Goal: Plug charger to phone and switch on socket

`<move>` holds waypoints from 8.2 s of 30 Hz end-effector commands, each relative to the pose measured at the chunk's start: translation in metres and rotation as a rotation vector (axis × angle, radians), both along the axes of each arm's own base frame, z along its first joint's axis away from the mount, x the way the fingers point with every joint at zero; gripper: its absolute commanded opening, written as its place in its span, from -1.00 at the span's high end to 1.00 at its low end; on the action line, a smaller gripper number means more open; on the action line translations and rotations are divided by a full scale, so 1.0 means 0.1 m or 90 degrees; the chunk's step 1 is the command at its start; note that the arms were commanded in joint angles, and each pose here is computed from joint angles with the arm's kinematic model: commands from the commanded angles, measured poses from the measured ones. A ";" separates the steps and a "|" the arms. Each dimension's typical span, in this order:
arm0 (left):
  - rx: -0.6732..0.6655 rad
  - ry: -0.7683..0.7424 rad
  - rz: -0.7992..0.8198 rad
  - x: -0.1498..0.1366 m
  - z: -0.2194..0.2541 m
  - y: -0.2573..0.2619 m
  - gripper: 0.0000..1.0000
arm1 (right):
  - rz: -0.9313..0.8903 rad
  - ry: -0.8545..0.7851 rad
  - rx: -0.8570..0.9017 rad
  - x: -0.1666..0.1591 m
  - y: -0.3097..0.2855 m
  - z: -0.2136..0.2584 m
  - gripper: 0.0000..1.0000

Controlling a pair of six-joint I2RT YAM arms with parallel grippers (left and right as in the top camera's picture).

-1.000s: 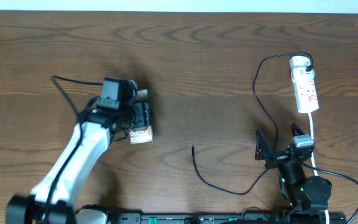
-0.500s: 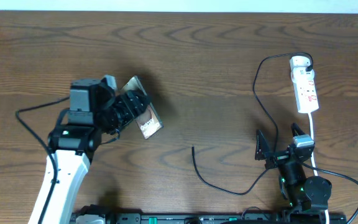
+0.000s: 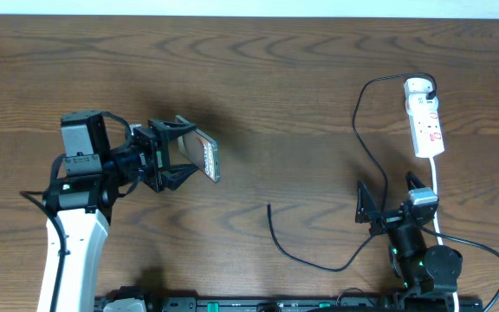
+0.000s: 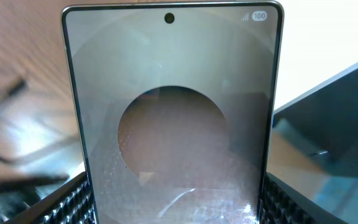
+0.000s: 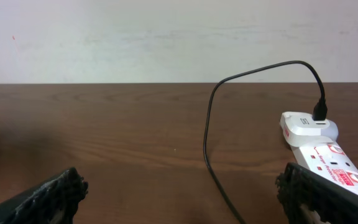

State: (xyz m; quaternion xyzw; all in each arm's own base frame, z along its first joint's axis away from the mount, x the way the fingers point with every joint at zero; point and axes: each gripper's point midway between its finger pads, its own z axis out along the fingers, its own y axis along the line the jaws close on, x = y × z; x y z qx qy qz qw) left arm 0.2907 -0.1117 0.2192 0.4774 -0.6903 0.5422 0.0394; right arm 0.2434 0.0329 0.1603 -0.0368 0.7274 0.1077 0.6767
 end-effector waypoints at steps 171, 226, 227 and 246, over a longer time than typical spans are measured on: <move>0.234 0.327 0.255 -0.31 -0.83 0.36 0.85 | 0.773 0.666 0.190 0.13 3.62 -0.09 -0.54; 0.185 0.402 0.302 -0.37 -0.84 0.20 0.85 | 0.734 0.676 0.190 0.08 3.76 -0.12 -0.12; 0.185 0.402 0.302 -0.37 -0.84 0.20 0.86 | 0.734 0.676 0.190 0.08 3.76 -0.12 -0.13; 0.190 0.412 0.300 -0.41 -0.86 0.21 0.86 | 0.734 0.676 0.190 0.08 3.76 -0.12 0.17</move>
